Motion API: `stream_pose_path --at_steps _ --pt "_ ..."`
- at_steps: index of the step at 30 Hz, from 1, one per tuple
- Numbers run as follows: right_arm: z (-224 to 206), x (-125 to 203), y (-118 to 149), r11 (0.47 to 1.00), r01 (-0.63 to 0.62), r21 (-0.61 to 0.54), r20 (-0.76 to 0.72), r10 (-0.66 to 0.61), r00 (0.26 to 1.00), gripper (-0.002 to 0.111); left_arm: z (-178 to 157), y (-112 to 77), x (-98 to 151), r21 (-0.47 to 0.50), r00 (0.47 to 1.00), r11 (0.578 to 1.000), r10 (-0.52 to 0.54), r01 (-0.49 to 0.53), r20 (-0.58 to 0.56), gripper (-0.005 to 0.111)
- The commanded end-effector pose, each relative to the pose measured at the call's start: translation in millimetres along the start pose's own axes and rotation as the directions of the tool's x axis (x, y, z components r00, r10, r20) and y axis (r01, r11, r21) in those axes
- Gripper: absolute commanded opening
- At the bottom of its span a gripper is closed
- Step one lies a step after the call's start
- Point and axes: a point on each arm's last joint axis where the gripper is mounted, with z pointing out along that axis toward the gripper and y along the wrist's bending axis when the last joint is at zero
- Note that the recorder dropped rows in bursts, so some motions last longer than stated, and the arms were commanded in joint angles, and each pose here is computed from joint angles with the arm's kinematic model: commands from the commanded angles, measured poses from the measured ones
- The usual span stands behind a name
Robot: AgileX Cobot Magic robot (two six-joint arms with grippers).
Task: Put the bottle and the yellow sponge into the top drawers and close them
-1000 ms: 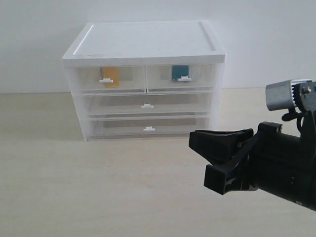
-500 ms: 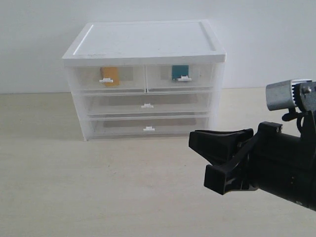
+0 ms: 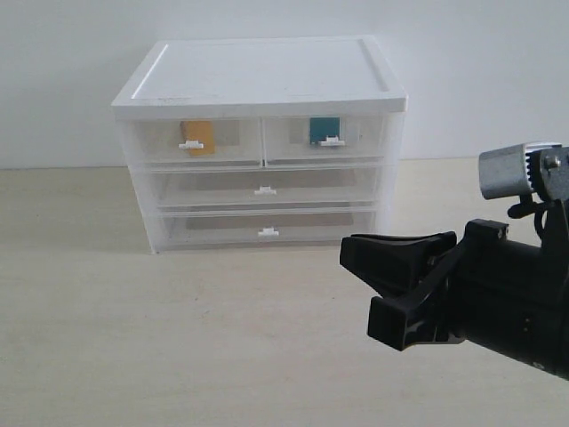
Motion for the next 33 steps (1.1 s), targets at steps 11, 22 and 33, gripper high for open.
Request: stream_pose_path --at_steps 11,22,33 --pt "-1 0 1 1.0 0.008 -0.007 0.007 -0.008 1.0 0.0 0 0.3 1 -0.004 1.0 1.0 -0.008 0.008 -0.003 0.004" --pt "-1 -1 -3 0.994 0.106 0.031 0.01 -0.106 0.994 0.0 0 0.3 1 -0.004 1.0 1.0 -0.008 0.008 -0.003 0.004" --pt "-88 -14 -15 0.953 0.046 0.299 0.105 -0.081 0.991 0.0 0 0.3 1 -0.004 1.0 1.0 -0.008 0.008 -0.003 0.004"
